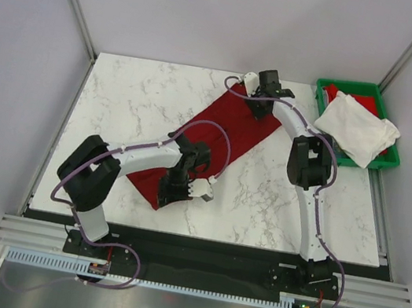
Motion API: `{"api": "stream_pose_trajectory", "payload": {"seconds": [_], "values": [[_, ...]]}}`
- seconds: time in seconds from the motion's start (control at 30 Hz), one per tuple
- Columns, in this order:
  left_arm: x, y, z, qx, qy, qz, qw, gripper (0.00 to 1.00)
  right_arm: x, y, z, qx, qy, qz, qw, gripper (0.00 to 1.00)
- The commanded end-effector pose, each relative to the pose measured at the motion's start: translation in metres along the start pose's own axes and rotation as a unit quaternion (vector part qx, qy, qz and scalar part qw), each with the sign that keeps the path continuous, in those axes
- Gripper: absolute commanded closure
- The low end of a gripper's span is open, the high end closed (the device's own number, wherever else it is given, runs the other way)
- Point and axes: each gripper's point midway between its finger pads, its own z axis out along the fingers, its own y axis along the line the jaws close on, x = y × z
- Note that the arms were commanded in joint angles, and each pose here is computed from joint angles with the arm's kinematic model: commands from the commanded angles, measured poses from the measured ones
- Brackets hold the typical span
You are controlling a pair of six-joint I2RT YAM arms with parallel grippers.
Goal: Fold and stack the t-shirts
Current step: Fold the tshirt
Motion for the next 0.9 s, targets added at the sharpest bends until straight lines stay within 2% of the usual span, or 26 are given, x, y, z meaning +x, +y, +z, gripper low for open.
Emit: {"api": "stream_pose_trajectory", "payload": {"seconds": [0.0,0.03,0.13,0.23,0.33,0.47,0.7,0.87], "values": [[-0.026,-0.023,-0.007,0.037,-0.02,-0.004,0.999,0.87,0.004,0.0,0.028,0.007,0.009,-0.003,1.0,0.62],[-0.032,-0.026,-0.008,0.04,-0.023,-0.003,0.999,0.78,-0.004,-0.003,0.027,0.011,-0.001,-0.003,1.0,0.62],[-0.051,-0.018,-0.026,0.024,-0.048,-0.002,0.999,0.67,-0.006,-0.004,0.019,0.013,-0.003,0.005,1.0,0.61],[-0.068,-0.01,-0.052,-0.006,-0.079,0.007,0.997,0.6,-0.012,-0.016,-0.011,0.025,-0.02,0.026,0.999,0.6],[-0.081,-0.002,-0.069,-0.029,-0.101,0.017,0.994,0.59,-0.037,-0.034,-0.068,0.05,-0.066,0.036,0.996,0.59],[-0.083,0.016,-0.05,-0.041,-0.098,-0.001,0.994,0.59,-0.04,-0.031,-0.097,0.048,-0.078,0.046,0.995,0.59],[-0.071,0.063,-0.014,-0.07,-0.099,-0.036,0.992,0.63,-0.009,-0.008,-0.087,0.013,-0.041,0.062,0.997,0.59],[-0.052,0.076,0.013,-0.056,-0.077,-0.056,0.994,0.64,0.013,0.006,-0.065,-0.005,-0.012,0.075,0.997,0.6]]}}
